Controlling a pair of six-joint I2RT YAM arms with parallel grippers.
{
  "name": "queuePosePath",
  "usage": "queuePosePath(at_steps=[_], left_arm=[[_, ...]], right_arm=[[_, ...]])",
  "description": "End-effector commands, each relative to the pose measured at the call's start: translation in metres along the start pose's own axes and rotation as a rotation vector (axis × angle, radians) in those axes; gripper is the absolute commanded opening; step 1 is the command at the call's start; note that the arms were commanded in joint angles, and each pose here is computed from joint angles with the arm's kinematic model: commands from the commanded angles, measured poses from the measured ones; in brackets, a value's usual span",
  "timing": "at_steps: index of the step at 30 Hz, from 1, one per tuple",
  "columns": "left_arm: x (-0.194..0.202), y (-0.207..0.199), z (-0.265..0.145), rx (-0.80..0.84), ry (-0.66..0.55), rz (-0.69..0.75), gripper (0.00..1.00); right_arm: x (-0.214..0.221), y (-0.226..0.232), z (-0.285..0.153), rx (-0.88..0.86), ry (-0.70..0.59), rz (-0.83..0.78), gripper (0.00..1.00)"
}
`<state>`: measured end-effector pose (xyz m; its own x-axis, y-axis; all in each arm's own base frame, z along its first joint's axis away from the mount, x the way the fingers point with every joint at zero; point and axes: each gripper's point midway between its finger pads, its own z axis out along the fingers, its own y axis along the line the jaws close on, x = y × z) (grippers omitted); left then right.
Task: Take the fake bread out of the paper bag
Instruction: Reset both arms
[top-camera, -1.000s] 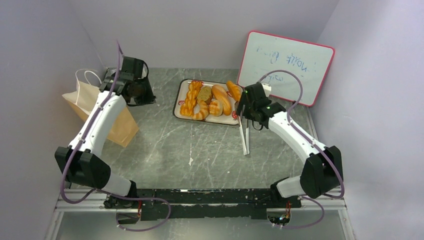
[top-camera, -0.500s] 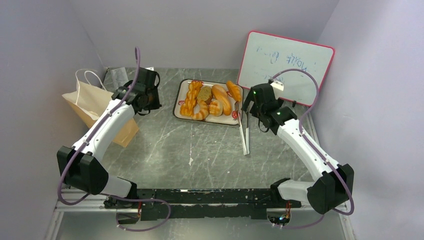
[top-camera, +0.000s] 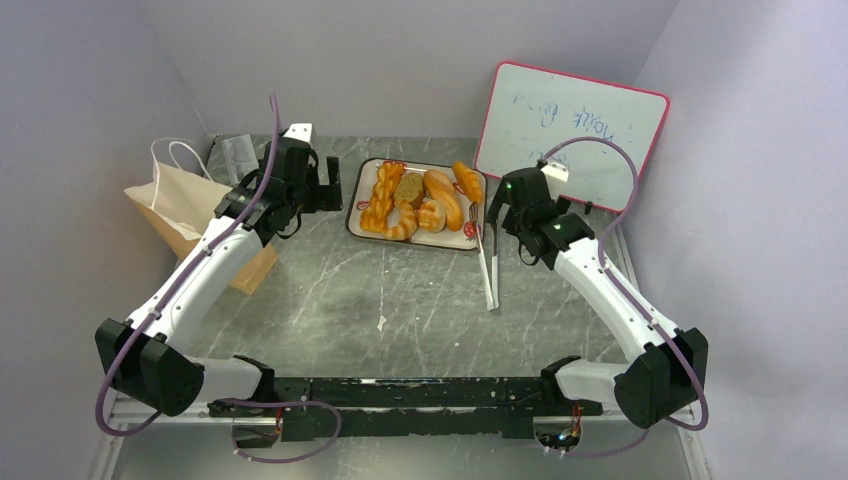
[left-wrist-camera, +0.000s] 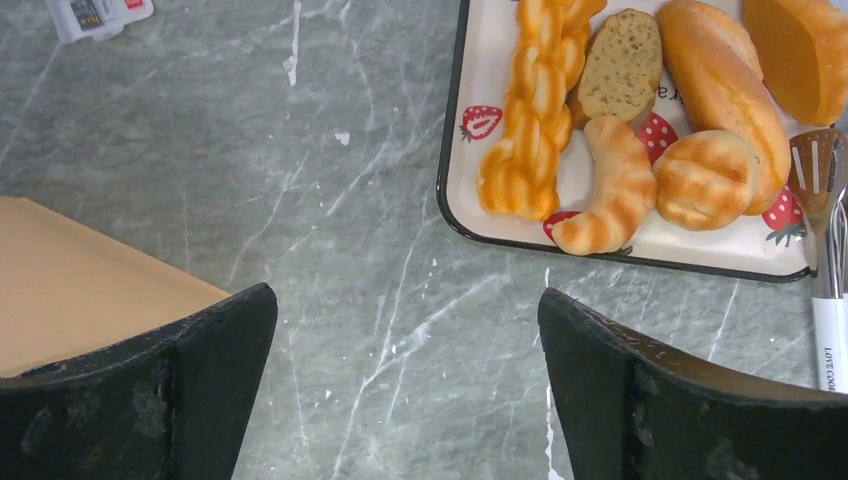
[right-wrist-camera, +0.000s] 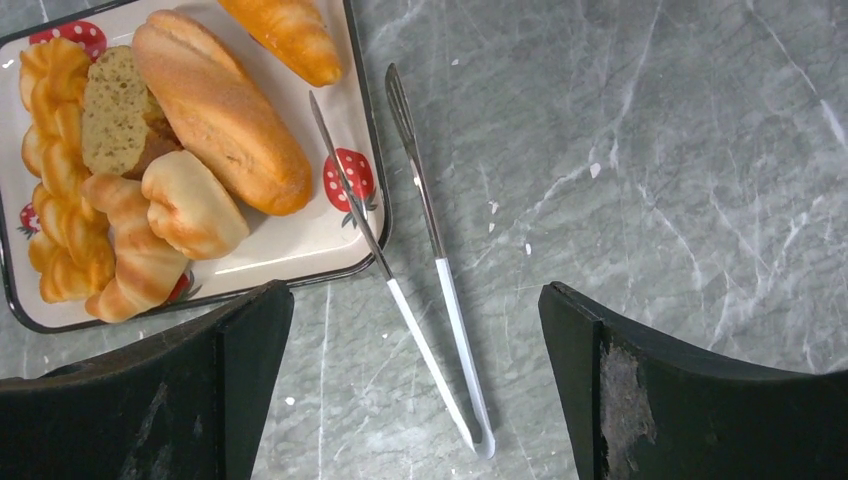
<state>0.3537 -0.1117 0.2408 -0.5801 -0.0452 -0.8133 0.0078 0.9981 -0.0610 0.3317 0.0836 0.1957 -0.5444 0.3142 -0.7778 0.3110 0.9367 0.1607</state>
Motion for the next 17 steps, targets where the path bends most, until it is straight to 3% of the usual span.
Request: queuePosePath(at_steps=[1,11,15,17], left_arm=[[-0.018,-0.005,-0.002,0.005,-0.085,0.022,0.99],[-0.026,-0.014,-0.004,0.025,-0.14,0.039,0.99],[-0.029,-0.016,-0.006,0.02,-0.156,0.041,0.99],[-0.032,-0.017,-0.008,0.017,-0.166,0.043,0.99]], right_arm=[[-0.014,-0.004,-0.004,0.015,-0.051,0.004,0.94],[-0.019,-0.011,-0.005,0.041,-0.075,-0.016,0.95],[-0.017,-0.014,-0.006,0.036,-0.088,-0.029,0.91],[-0.016,-0.017,-0.007,0.045,-0.092,-0.023,0.97]])
